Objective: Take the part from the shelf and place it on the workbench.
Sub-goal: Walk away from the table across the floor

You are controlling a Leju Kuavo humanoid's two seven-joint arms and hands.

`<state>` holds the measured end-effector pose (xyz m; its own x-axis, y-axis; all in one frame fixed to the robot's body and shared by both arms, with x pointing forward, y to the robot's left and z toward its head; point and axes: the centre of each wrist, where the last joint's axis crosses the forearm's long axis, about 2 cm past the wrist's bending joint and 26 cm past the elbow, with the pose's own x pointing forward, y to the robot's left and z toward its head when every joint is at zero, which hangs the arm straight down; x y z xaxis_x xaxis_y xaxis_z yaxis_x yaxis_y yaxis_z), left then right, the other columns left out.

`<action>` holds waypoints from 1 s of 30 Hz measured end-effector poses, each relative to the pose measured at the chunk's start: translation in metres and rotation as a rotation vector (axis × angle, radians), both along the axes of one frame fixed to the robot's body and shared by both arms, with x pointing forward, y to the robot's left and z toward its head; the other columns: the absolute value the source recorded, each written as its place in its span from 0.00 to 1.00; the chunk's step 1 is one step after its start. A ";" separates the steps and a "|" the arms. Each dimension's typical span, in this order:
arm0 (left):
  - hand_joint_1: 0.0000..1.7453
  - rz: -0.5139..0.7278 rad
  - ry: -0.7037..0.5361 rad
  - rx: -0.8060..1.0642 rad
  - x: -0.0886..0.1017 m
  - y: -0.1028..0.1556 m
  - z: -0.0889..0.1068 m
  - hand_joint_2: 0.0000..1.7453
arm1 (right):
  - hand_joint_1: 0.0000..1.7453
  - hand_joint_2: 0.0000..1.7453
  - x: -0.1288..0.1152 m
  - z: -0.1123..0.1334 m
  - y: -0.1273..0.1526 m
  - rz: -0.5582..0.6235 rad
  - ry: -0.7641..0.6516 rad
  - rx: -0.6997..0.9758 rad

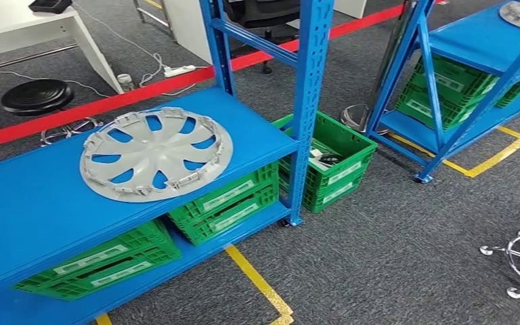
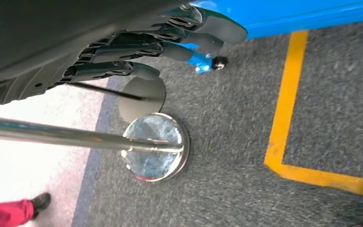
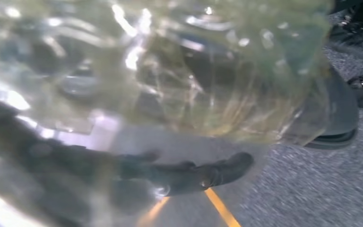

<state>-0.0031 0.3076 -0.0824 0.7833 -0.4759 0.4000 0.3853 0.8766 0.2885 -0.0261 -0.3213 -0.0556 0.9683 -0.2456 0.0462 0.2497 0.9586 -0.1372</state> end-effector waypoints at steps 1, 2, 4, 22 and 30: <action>0.00 -0.001 -0.001 0.001 0.000 0.000 0.000 0.00 | 0.00 0.00 0.000 0.000 0.000 0.002 -0.001 -0.001; 0.00 -0.002 -0.003 0.001 0.002 0.000 0.000 0.00 | 0.00 0.00 0.001 0.000 0.000 0.005 -0.001 -0.001; 0.00 -0.001 -0.006 0.001 0.004 0.000 0.000 0.00 | 0.00 0.00 0.003 -0.001 0.000 0.009 -0.005 -0.003; 0.00 -0.002 0.008 -0.005 0.000 -0.003 0.000 0.00 | 0.00 0.00 0.004 -0.002 -0.003 0.031 -0.013 -0.017; 0.00 0.007 0.011 -0.007 0.001 -0.003 -0.001 0.00 | 0.00 0.00 0.002 -0.003 -0.003 0.033 -0.007 -0.019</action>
